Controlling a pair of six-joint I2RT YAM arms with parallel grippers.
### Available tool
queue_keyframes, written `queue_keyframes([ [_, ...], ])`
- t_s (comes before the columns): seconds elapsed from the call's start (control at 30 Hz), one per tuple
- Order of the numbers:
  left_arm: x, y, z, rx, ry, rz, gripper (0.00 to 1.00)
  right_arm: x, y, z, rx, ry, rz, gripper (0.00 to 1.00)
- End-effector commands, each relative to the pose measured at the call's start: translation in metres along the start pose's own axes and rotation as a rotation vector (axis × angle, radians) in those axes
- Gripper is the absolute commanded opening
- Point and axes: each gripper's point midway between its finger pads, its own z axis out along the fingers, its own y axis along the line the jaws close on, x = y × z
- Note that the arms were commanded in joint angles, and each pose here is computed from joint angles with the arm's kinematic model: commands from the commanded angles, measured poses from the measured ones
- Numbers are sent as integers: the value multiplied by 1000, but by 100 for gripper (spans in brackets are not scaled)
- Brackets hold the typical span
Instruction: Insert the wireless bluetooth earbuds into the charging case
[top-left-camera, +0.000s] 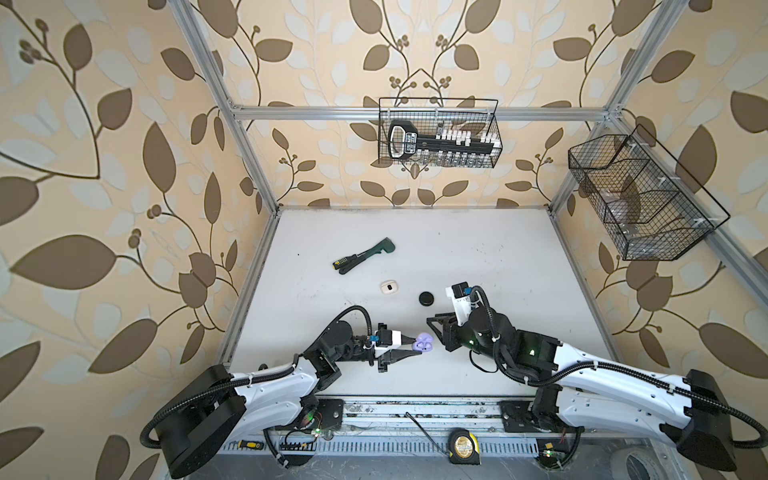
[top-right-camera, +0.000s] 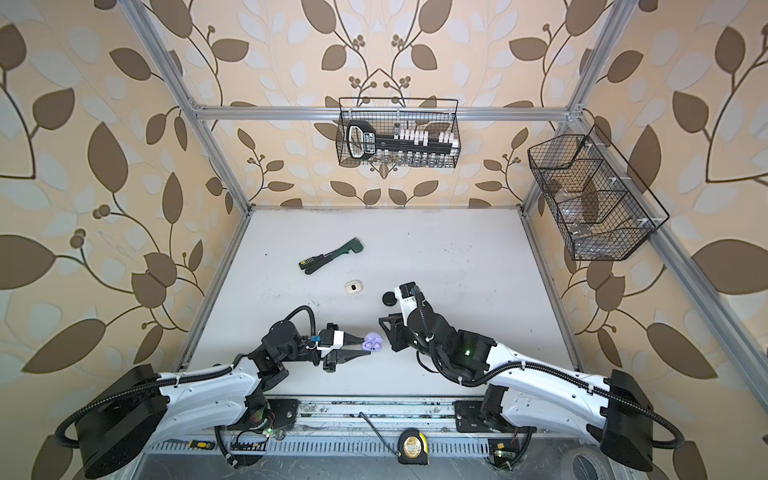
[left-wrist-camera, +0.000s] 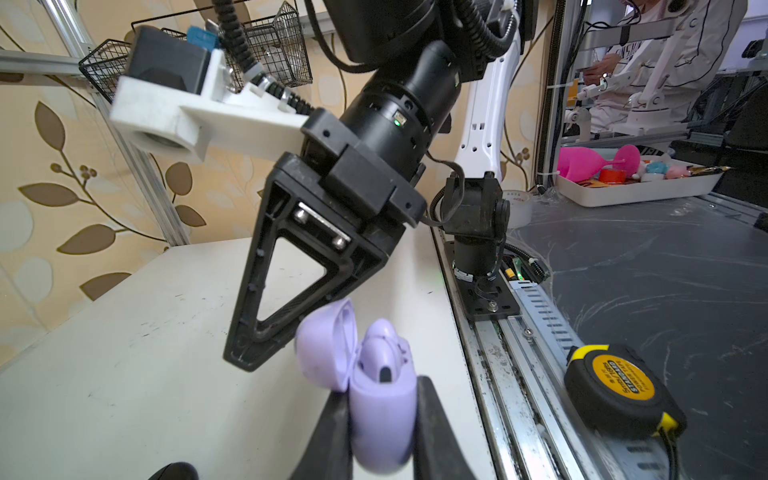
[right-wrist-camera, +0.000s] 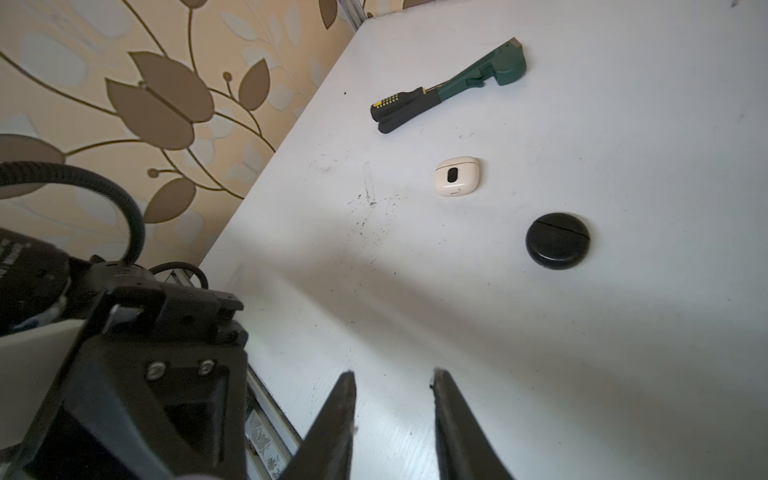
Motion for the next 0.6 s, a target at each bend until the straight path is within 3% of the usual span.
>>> queue_keyframes([
  [0.0,-24,0,6,27,-59,37,0,-2,15,-6,-64,-31,-18,33],
  [0.43,-20,4,5,-1,-48,32,0,21,35,-21,-135,-12,-45,32],
  [0.57,-22,2,5,12,-54,45,0,30,27,-17,-105,11,-31,24],
])
